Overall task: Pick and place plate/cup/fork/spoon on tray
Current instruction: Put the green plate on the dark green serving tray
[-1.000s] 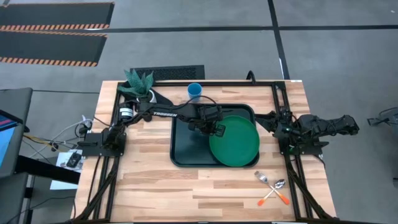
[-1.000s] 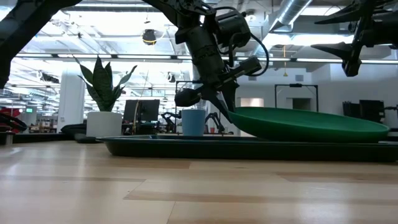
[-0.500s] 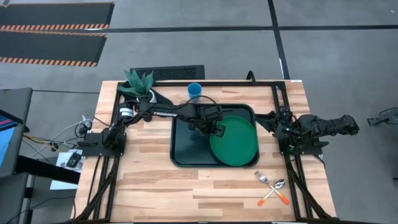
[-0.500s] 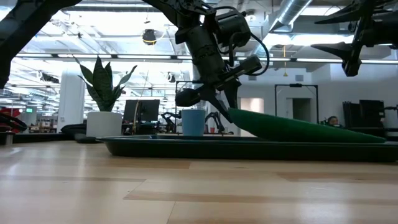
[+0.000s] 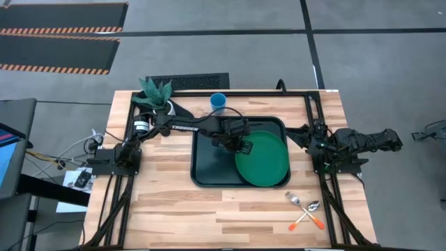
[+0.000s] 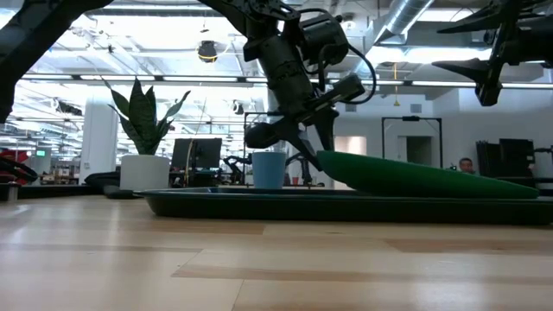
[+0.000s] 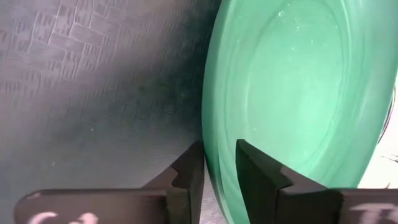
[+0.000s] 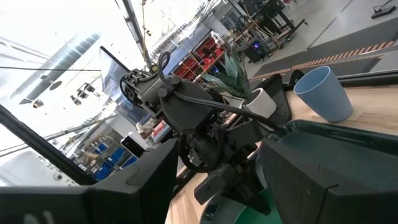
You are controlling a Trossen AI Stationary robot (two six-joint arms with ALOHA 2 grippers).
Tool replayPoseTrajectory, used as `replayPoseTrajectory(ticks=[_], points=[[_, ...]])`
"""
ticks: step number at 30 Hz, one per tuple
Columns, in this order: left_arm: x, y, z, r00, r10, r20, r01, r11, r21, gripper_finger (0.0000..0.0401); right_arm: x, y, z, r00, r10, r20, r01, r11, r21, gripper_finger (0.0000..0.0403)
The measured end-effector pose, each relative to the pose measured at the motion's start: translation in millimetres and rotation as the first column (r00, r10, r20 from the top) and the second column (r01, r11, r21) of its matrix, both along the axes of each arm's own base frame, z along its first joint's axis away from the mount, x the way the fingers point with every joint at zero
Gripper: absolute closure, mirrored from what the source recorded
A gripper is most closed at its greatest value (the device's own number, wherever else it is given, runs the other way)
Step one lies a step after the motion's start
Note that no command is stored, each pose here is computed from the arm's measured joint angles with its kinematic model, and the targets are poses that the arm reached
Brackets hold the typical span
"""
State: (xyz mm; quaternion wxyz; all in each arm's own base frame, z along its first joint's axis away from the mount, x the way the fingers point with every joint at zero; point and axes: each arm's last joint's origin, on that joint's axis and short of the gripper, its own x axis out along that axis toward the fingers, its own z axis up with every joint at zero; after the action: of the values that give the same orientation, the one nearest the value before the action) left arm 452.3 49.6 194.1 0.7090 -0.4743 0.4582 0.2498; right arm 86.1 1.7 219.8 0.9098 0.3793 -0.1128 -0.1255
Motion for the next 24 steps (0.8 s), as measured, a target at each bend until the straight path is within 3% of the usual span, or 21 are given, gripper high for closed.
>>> replayPoseTrajectory(ticks=[24], points=[[4.9,-0.9,3.3,0.996,-0.05,0.068,0.051,0.999,-0.015,0.0196,0.3,0.0,-2.9,1.0,-0.001,-0.03,0.001,1.0,-0.003,0.0148]])
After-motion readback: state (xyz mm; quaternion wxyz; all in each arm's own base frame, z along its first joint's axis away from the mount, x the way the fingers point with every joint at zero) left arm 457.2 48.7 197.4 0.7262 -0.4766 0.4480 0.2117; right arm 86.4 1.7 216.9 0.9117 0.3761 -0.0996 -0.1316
